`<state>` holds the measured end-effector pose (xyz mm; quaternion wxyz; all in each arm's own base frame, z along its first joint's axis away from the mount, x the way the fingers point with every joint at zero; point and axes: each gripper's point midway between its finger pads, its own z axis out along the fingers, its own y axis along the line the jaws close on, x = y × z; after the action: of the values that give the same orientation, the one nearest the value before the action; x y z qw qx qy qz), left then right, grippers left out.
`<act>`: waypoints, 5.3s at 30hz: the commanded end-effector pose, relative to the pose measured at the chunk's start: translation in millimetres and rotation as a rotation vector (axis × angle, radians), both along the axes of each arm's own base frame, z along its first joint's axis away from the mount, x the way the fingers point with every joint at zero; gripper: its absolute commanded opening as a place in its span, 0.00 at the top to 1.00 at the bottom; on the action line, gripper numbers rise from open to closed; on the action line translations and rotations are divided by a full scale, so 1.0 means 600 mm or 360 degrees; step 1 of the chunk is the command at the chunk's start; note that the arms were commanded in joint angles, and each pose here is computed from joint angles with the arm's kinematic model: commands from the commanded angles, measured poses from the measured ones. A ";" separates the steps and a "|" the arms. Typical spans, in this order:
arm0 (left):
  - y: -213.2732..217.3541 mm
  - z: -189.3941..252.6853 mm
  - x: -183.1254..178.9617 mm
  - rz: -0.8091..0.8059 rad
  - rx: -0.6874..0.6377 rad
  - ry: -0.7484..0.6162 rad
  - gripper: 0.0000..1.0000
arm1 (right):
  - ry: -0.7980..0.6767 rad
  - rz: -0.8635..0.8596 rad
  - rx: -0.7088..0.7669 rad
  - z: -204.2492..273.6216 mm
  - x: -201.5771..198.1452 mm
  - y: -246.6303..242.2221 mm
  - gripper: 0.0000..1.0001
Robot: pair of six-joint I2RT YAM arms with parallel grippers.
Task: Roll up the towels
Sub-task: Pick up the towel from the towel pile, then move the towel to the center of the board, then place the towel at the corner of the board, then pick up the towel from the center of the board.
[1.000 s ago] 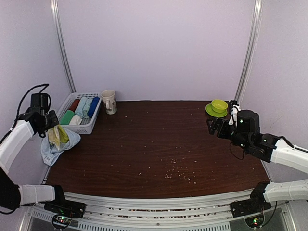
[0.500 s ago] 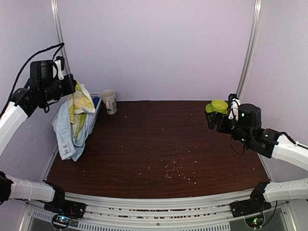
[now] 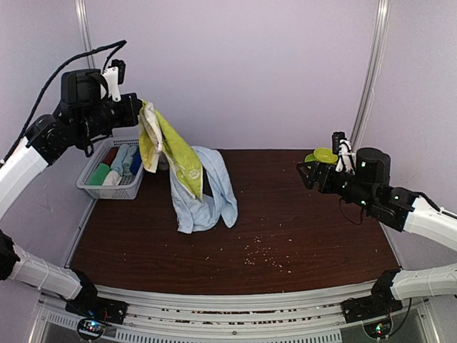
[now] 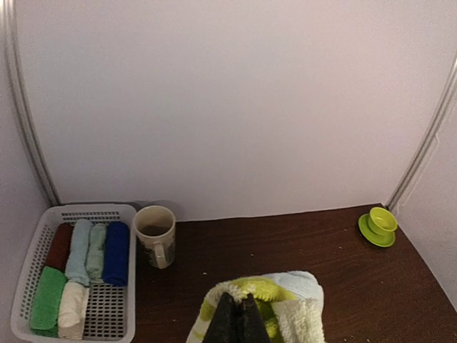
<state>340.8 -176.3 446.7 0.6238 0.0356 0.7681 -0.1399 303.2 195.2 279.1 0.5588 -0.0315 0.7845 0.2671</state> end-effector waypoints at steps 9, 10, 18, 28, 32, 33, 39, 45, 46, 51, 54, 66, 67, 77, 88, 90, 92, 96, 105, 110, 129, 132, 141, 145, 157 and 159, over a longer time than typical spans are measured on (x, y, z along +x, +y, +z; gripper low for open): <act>0.246 0.086 -0.130 0.0829 -0.0085 -0.0273 1.00 | 0.0106 0.0105 -0.0040 -0.056 0.030 0.069 0.00; 0.235 0.074 -0.126 0.0774 -0.0087 -0.0238 1.00 | 0.0136 0.0119 -0.0091 -0.070 0.034 0.088 0.00; 0.194 -0.035 -0.128 0.0535 -0.0121 -0.0061 1.00 | 0.0187 0.0206 -0.0793 -0.157 0.039 0.271 0.00; 0.198 -0.083 -0.148 0.0484 -0.0144 -0.0019 1.00 | 0.0080 0.0121 -0.1096 -0.234 0.055 0.454 0.00; 0.192 -0.100 -0.153 0.0429 -0.0173 -0.0028 1.00 | 0.0046 -0.0055 -0.1237 -0.274 0.092 0.471 0.00; 0.189 -0.103 -0.153 0.0412 -0.0181 -0.0032 1.00 | 0.0024 -0.0106 -0.1266 -0.278 0.100 0.471 0.00; 0.188 -0.124 -0.153 0.0406 -0.0164 -0.0012 1.00 | 0.0126 -0.0177 -0.1286 -0.325 0.161 0.452 0.00; 0.265 -0.160 -0.156 0.0861 0.0077 0.0070 1.00 | 0.0275 -0.0237 -0.1239 -0.359 0.195 0.364 0.01; 0.286 -0.166 -0.159 0.0990 0.0149 0.0078 1.00 | 0.0292 -0.0228 -0.1219 -0.360 0.197 0.355 0.01; 0.345 -0.180 -0.175 0.1385 0.0419 0.0077 1.00 | 0.0347 -0.0217 -0.1176 -0.361 0.196 0.324 0.01; 0.363 -0.194 -0.171 0.1469 0.0485 0.0102 1.00 | 0.0393 -0.0228 -0.1174 -0.369 0.194 0.300 0.03; 0.437 -0.328 -0.087 0.1445 0.0561 0.0474 1.00 | 0.0517 -0.0324 -0.1069 -0.340 0.180 0.184 0.13; 0.438 -0.330 -0.082 0.1447 0.0563 0.0491 1.00 | 0.0533 -0.0325 -0.1057 -0.341 0.178 0.175 0.16; 0.464 -0.292 -0.045 0.1568 0.0516 0.0463 0.97 | 0.0602 -0.0323 -0.1036 -0.347 0.149 0.127 0.21; 0.435 -0.307 -0.029 0.1362 0.0441 0.0487 0.05 | 0.0604 0.0112 -0.0808 -0.287 0.060 0.187 0.12; 0.418 -0.305 -0.026 0.1255 0.0390 0.0477 0.02 | 0.0631 0.0213 -0.0718 -0.285 0.040 0.207 0.14; 0.389 -0.307 -0.021 0.1093 0.0298 0.0469 0.02 | 0.0653 0.0286 -0.0617 -0.282 0.026 0.227 0.17; 0.325 -0.308 -0.020 0.0828 0.0199 0.0430 0.02 | 0.0731 0.0363 -0.0455 -0.295 0.012 0.259 0.23; 0.216 -0.316 -0.017 0.0387 0.0228 0.0255 0.02 | 0.0878 0.0290 -0.0339 -0.359 0.016 0.274 0.31; 0.217 -0.310 -0.027 0.0371 0.0233 0.0180 0.02 | 0.0917 0.0262 -0.0324 -0.385 0.016 0.273 0.35; 0.207 -0.318 -0.028 0.0321 0.0205 0.0193 0.02 | 0.0744 0.0118 -0.0366 -0.332 0.074 0.271 1.00; 0.190 -0.310 -0.029 0.0230 0.0182 0.0164 0.02 | 0.0568 -0.0004 -0.0527 -0.241 0.077 0.236 1.00; 0.102 -0.305 -0.023 -0.0172 0.0187 0.0165 0.02 | 0.0142 -0.0400 -0.0481 0.020 -0.004 0.030 1.00; 0.034 -0.290 -0.015 -0.0325 0.0242 0.0181 0.02 | 0.0139 -0.0543 -0.0448 0.008 -0.042 -0.047 1.00; -0.276 -0.354 0.027 -0.0770 0.0487 0.0303 0.02 | 0.0010 -0.1188 -0.0370 0.013 -0.100 -0.233 1.00; -0.312 -0.372 0.056 -0.0777 0.0465 0.0333 0.02 | -0.0008 -0.1230 -0.0340 0.013 -0.108 -0.249 1.00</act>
<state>346.4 -327.6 231.4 0.4715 0.2929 0.8135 -0.1735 250.3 84.9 280.2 0.5875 0.1487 0.7954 -0.0008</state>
